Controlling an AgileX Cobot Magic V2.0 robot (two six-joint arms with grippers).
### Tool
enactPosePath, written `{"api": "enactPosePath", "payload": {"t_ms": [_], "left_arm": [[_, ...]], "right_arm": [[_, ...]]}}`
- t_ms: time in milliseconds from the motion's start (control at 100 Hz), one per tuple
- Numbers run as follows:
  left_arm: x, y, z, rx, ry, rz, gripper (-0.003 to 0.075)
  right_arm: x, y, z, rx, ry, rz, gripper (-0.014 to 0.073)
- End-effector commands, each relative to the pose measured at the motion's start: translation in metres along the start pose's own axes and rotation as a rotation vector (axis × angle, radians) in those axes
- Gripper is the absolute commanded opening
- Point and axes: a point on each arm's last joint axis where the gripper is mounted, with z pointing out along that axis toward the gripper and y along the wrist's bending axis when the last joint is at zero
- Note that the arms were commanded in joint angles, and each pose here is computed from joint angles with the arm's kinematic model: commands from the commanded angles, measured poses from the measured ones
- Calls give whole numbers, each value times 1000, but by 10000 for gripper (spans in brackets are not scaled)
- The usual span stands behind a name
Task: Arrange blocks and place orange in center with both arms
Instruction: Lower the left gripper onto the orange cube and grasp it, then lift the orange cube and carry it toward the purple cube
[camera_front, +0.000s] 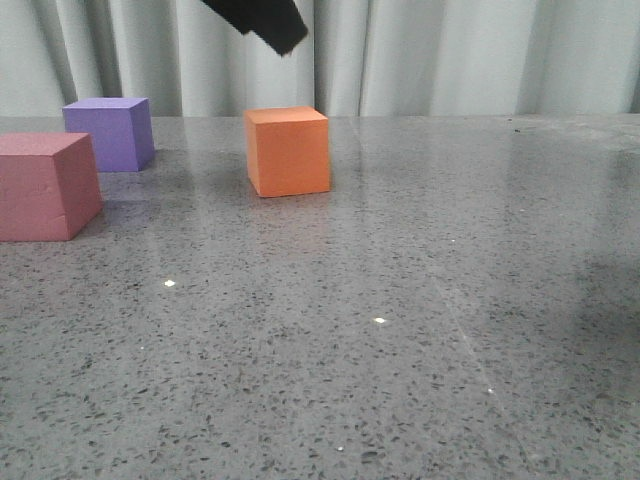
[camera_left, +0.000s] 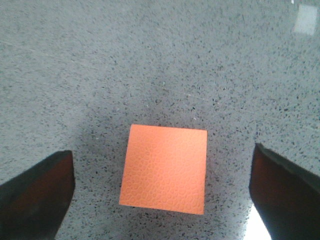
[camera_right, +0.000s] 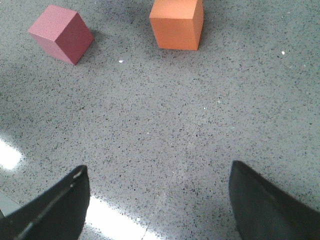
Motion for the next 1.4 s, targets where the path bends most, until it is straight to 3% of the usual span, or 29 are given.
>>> {"api": "enactPosePath", "payload": {"t_ms": [0, 450, 950, 1070, 1270, 1390], "left_arm": [[-19, -4, -19, -29, -84, 36, 680], [-7, 10, 15, -31, -52, 8, 680], [11, 12, 45, 50, 28, -15, 672], [12, 13, 45, 46, 36, -9, 589], [12, 12, 45, 51, 41, -8, 312], [9, 12, 42, 60, 39, 1, 239]], "right_arm": [[-11, 4, -9, -32, -97, 1, 569], [-11, 4, -9, -38, -95, 7, 569], [-11, 4, -9, -38, -95, 7, 569], [-11, 4, -9, -38, -95, 7, 569], [-11, 4, -9, -38, -95, 7, 569], [-11, 4, -9, -38, -95, 7, 569]]}}
